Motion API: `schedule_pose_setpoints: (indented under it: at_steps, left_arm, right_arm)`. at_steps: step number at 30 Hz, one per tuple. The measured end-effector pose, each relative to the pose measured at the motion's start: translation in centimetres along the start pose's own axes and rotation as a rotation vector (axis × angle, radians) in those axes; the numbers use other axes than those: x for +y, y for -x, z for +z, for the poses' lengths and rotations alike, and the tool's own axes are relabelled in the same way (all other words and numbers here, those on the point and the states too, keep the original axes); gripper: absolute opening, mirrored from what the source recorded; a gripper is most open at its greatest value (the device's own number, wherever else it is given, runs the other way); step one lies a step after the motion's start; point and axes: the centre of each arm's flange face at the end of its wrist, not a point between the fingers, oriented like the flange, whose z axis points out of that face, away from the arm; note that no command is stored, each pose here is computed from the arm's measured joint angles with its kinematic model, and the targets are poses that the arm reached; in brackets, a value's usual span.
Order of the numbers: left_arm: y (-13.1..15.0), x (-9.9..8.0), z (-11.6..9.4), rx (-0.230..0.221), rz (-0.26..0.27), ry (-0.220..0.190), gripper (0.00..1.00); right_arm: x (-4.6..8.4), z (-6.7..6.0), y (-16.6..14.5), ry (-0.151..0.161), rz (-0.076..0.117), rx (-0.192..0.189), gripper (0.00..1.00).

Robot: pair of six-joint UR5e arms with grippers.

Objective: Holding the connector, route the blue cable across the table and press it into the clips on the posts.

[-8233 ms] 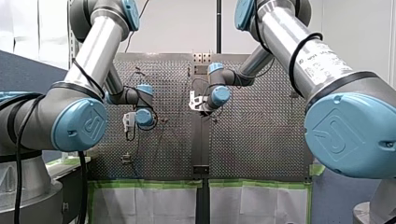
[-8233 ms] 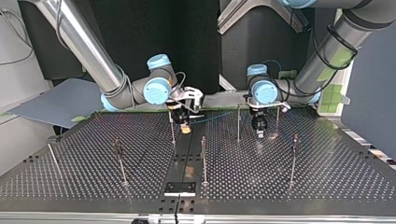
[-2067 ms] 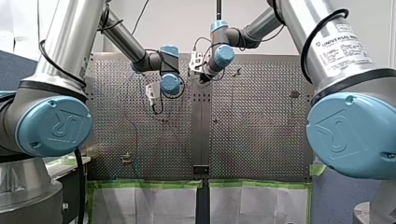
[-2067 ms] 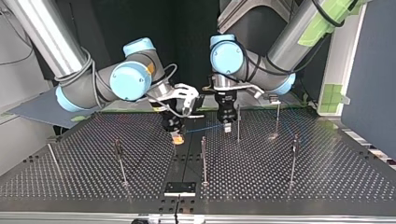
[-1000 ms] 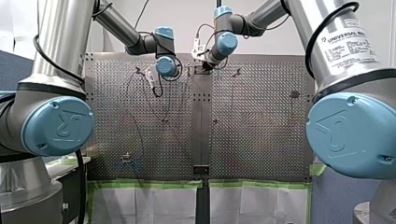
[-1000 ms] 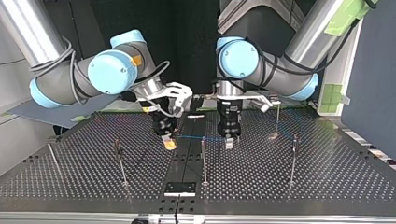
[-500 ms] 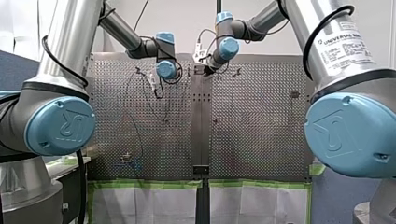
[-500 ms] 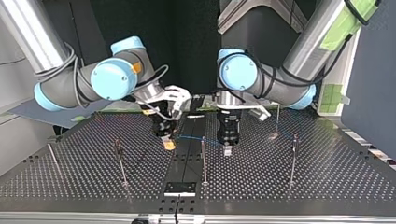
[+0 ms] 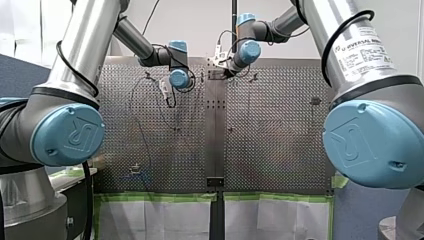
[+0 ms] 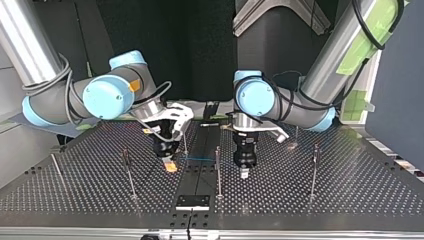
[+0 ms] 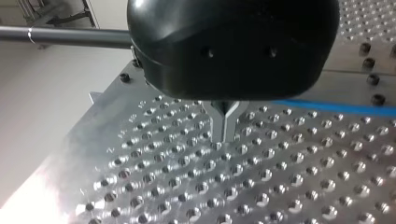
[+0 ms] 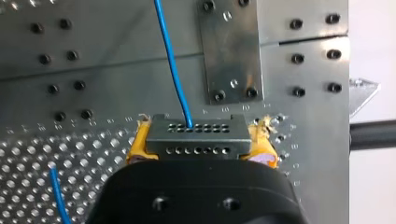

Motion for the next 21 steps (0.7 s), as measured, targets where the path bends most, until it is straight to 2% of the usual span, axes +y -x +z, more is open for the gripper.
schedule_pose_setpoints:
  at_steps: [5,13,14,15,17,18,19,20,21]
  left_arm:
    - [0.8,0.7,1.2,-0.011,0.001,0.007,0.0]
    - [0.9,1.1,1.2,0.004,0.008,0.018,0.0]
    - [0.9,1.1,1.2,0.007,0.009,0.018,0.05]
    - [0.8,1.1,1.2,0.009,0.009,0.018,0.05]
    - [0.8,1.0,1.1,0.014,0.009,0.017,0.24]
    - [0.8,1.0,1.0,0.016,0.009,0.017,0.24]
    - [0.7,0.9,1.0,0.019,0.009,0.016,0.35]
    - [0.7,0.8,0.9,0.023,0.009,0.016,0.54]
    - [0.6,0.8,0.8,0.026,0.01,0.015,0.54]
  right_arm:
    - [1.4,0.5,-0.3,0.016,0.002,0.006,0.0]
    - [3.3,1.0,-0.3,0.04,0.003,0.005,0.0]
    - [3.4,1.0,-0.3,0.042,0.003,0.005,0.0]
    - [3.5,1.0,-0.3,0.044,0.003,0.005,0.0]
    - [3.7,1.0,-0.3,0.047,0.002,0.005,0.0]
    - [3.8,1.1,-0.3,0.047,0.002,0.005,0.0]
    - [3.8,1.1,-0.3,0.048,0.001,0.005,0.0]
    - [3.9,1.1,-0.3,0.049,0.001,0.005,0.0]
    - [3.9,1.1,-0.3,0.049,0.001,0.005,0.0]
